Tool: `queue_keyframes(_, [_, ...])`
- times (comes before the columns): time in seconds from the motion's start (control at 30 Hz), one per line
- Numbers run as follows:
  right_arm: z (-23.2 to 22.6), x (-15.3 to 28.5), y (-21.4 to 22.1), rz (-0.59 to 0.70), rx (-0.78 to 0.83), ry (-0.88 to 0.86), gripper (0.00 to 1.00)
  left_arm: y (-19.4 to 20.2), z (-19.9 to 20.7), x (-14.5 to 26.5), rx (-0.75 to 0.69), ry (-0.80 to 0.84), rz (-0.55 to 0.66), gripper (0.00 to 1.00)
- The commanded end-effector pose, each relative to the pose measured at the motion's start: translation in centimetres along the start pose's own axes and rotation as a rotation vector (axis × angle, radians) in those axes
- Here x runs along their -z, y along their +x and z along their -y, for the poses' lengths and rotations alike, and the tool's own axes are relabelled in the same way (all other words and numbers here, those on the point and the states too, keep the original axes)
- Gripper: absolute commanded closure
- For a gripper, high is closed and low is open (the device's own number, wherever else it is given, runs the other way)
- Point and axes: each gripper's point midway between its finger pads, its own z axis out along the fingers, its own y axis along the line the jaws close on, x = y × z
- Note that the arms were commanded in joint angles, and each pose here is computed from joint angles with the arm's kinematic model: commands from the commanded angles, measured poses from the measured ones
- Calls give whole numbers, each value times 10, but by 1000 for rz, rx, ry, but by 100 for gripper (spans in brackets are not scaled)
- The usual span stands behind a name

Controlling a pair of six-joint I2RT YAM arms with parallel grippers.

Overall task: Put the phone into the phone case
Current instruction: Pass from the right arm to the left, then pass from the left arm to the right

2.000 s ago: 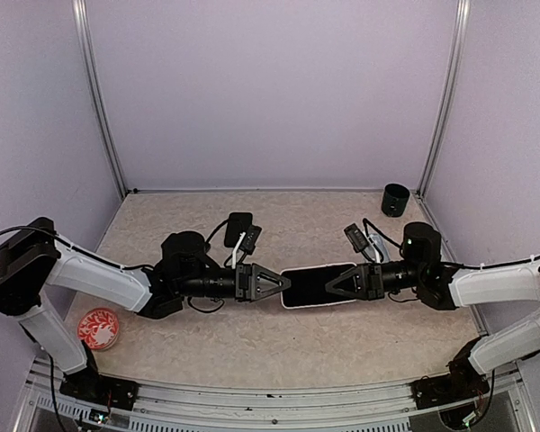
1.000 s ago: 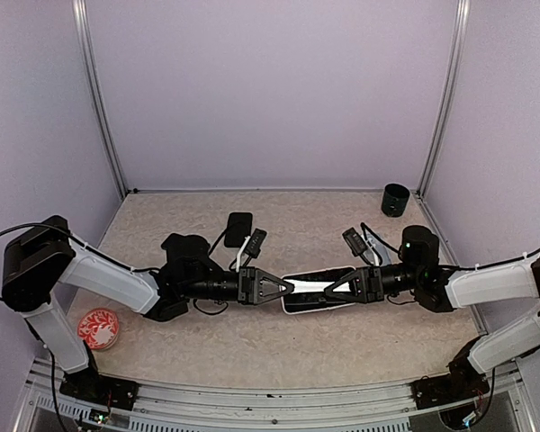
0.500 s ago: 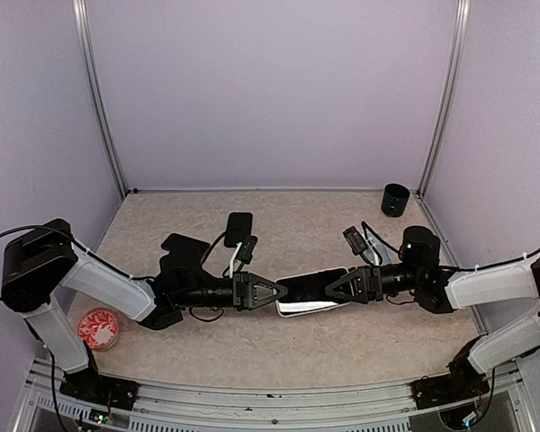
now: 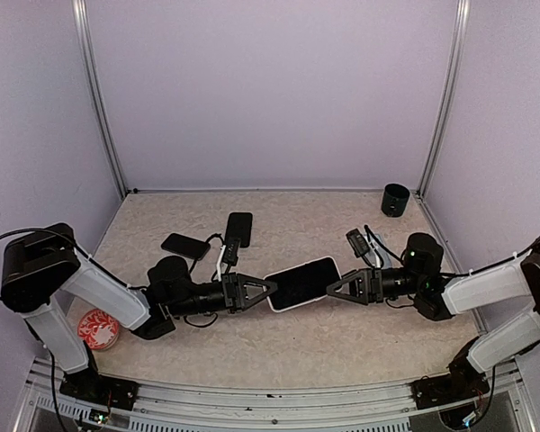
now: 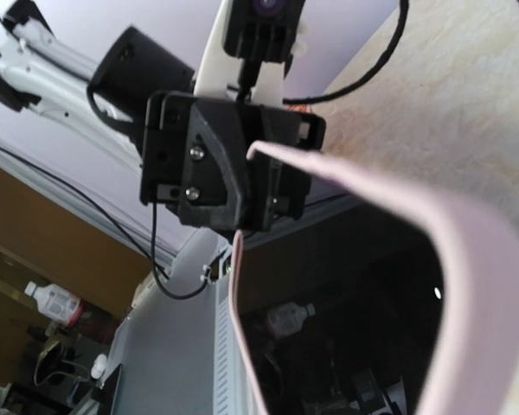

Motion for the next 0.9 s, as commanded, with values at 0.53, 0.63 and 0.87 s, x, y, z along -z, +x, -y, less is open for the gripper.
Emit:
queue_keyframes(0.53, [-9,-8,-34,159,-39,-23,74,-25,34,7,-9,89,239,100])
queue_keyframes(0.63, [-10,-7,-39,178,-41,-20,79,-23,35,6,-11,91,236,100])
queue_keyframes(0.87, [-11,-6,-44,202,-46,-18,87,-13,34,3,-11,95,216,100])
